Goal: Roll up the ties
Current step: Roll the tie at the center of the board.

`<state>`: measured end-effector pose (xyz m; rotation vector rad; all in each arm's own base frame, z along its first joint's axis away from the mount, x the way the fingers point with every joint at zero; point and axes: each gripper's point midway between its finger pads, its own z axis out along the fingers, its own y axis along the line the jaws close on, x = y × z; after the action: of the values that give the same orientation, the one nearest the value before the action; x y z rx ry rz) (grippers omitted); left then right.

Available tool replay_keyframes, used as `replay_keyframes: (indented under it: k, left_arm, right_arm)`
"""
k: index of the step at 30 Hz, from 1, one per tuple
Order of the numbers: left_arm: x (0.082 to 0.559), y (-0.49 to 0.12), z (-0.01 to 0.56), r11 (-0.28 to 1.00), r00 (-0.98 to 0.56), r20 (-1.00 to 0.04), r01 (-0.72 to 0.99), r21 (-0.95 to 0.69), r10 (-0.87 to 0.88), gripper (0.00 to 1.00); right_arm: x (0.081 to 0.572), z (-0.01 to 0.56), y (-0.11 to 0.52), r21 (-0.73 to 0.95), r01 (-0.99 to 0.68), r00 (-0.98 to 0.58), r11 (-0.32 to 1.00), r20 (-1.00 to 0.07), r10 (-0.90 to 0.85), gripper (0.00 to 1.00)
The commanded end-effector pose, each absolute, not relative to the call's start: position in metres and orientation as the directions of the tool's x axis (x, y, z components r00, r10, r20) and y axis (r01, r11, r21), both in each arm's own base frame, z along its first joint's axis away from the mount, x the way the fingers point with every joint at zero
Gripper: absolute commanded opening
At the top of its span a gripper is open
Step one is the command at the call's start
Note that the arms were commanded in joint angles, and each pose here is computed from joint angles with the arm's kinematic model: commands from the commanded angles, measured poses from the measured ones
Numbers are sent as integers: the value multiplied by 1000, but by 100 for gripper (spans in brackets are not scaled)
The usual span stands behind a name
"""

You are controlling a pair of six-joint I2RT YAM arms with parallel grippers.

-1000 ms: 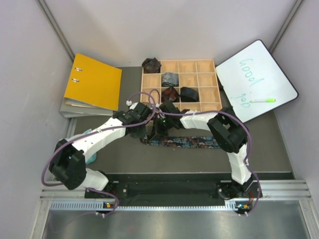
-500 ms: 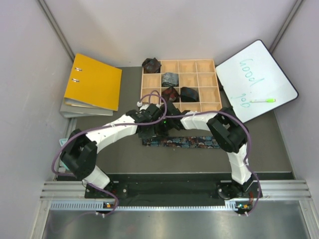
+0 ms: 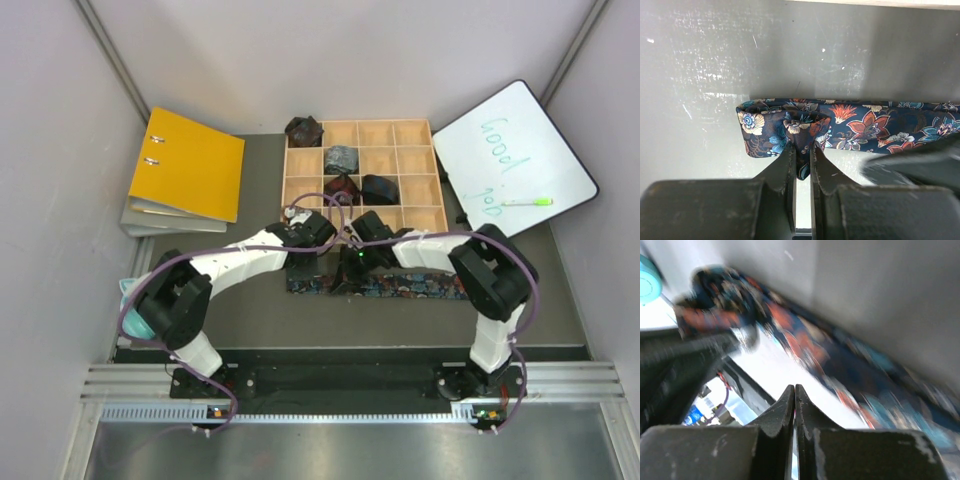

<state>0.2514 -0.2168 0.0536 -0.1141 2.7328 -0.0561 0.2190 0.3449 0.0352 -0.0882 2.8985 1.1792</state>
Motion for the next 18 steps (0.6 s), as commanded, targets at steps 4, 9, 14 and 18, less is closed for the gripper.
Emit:
replay_keyframes:
  k: [4, 9, 14, 18]
  left_arm:
    - [258, -229, 56, 996, -907, -413, -55, -73, -80, 4]
    - [256, -232, 58, 997, -907, -417, -31, -73, -59, 17]
    - [253, -231, 67, 996, -906, -418, -35, -76, -64, 43]
    - [252, -232, 79, 995, -902, -427, -27, -98, -66, 58]
  right_arm:
    - [216, 62, 306, 676, -91, -992, 731, -124, -9, 1]
    - [214, 75, 295, 665, -105, -986, 740, -166, 9, 2]
    - [216, 82, 295, 662, -112, -984, 741, -180, 12, 7]
    - [225, 97, 303, 676, -130, -979, 725, -204, 14, 9]
